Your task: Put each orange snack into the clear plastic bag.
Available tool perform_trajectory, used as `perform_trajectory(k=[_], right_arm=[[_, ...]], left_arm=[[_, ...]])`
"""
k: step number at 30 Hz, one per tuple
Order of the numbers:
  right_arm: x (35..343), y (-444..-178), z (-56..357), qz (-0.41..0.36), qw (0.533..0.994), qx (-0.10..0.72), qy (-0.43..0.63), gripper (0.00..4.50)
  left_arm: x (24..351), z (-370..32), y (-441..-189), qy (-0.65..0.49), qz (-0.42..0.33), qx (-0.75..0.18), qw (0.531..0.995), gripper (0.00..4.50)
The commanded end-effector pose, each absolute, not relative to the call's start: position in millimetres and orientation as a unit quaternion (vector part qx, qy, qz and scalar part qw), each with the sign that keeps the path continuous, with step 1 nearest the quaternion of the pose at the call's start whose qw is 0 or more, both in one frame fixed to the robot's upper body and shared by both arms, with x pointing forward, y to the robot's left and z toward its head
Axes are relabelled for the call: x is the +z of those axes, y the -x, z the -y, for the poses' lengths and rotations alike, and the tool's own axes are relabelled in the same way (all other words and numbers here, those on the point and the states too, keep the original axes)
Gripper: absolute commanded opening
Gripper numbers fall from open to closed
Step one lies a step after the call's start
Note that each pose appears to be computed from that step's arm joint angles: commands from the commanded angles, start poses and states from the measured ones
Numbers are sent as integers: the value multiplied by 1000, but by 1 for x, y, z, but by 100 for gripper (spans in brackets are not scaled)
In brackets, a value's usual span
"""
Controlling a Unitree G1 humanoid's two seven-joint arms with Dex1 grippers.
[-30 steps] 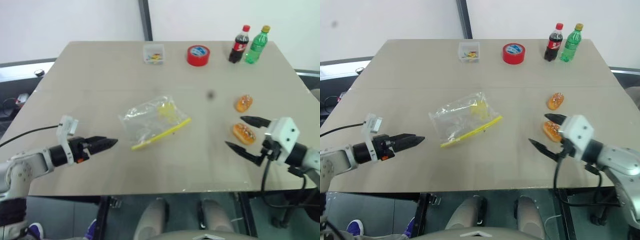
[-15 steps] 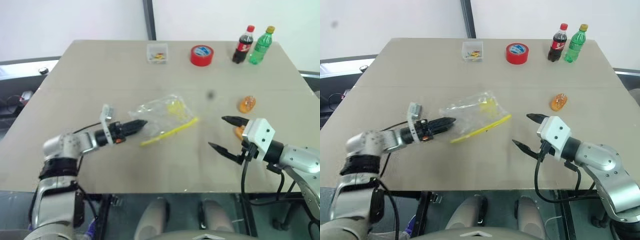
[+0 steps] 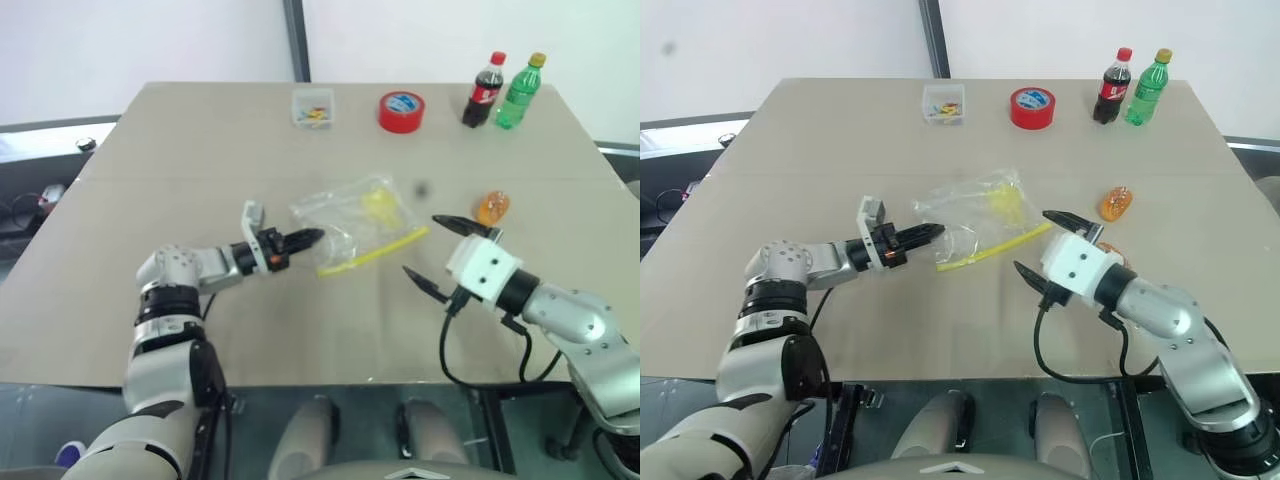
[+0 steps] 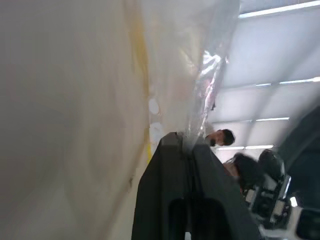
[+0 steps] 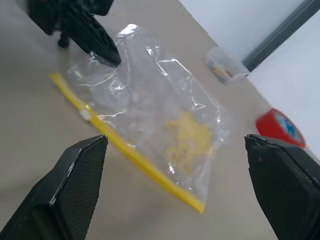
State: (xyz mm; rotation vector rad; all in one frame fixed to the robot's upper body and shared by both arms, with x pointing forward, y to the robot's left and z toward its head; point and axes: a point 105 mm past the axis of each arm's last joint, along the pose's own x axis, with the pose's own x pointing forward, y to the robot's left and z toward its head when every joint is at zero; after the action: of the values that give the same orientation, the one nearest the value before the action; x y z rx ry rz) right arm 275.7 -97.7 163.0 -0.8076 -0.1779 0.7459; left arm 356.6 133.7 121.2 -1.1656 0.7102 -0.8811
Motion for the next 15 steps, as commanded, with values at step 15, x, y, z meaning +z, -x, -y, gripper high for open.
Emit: perform_trajectory(k=[15], right_arm=[[143, -391, 66, 165, 841, 146, 494, 450]], left_arm=[[201, -129, -357, 547, -252, -441, 666, 6]])
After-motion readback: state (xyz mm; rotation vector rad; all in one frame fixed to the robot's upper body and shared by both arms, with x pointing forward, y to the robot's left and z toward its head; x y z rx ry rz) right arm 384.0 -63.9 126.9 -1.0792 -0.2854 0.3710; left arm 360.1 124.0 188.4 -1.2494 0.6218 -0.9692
